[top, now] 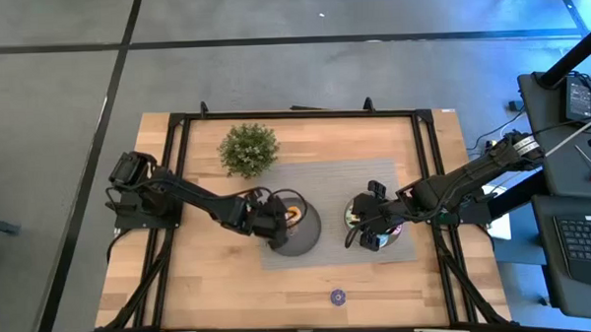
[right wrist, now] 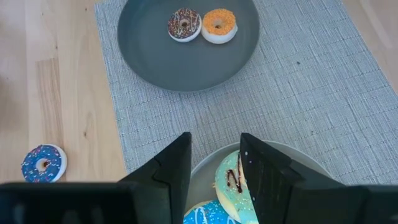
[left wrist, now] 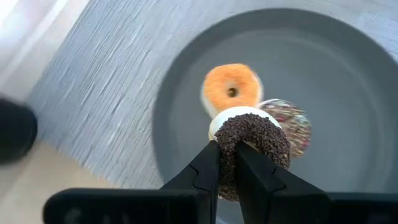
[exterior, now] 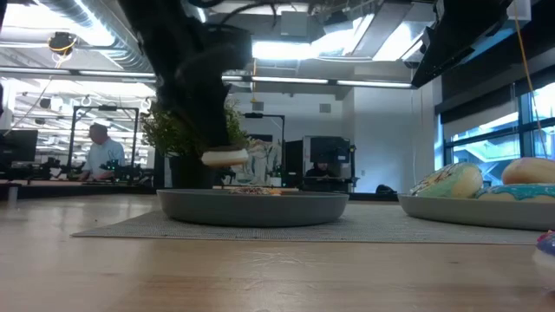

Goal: Pick & Place donuts
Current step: Put the small brown donut on the dark gray plate

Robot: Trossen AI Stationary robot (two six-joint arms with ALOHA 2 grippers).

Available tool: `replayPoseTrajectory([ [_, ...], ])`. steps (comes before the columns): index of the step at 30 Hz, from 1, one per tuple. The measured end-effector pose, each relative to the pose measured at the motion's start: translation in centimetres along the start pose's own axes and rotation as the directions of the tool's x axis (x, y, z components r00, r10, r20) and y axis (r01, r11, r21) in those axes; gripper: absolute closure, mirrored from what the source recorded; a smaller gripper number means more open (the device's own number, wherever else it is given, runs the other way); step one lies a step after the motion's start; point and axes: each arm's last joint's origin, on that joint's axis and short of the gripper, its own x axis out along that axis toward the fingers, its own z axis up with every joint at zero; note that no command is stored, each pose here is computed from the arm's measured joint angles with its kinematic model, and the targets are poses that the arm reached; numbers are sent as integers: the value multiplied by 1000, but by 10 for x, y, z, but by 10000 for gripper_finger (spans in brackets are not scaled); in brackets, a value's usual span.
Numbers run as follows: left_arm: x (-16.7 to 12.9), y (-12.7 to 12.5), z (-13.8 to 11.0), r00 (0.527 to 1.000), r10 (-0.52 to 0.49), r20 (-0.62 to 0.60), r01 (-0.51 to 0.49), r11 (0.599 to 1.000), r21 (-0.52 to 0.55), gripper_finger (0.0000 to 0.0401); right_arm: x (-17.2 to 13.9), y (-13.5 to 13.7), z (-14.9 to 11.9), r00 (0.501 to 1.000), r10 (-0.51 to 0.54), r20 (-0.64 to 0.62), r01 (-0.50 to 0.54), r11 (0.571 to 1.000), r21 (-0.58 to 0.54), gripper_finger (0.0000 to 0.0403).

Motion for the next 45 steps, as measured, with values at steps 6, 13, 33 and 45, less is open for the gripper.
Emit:
replayPoseTrajectory([
  [6,4,8,3,999,19,-30,-23,990,-142,361,0,0,0,1000,0,0,0,1000,0,263],
  [13,7,7,3,999,27,-25,-33,970,-241,352,0,0,0,1000,0,0,0,1000,-5,263],
  [33,36,-1,-7,996,24,-89,-49,958,-282,292,0,0,-1,1000,-4,-5,4,1000,-6,263],
  [45,36,9,0,991,7,-131,-43,960,-276,240,0,0,-1,1000,-4,-6,4,1000,-7,263],
])
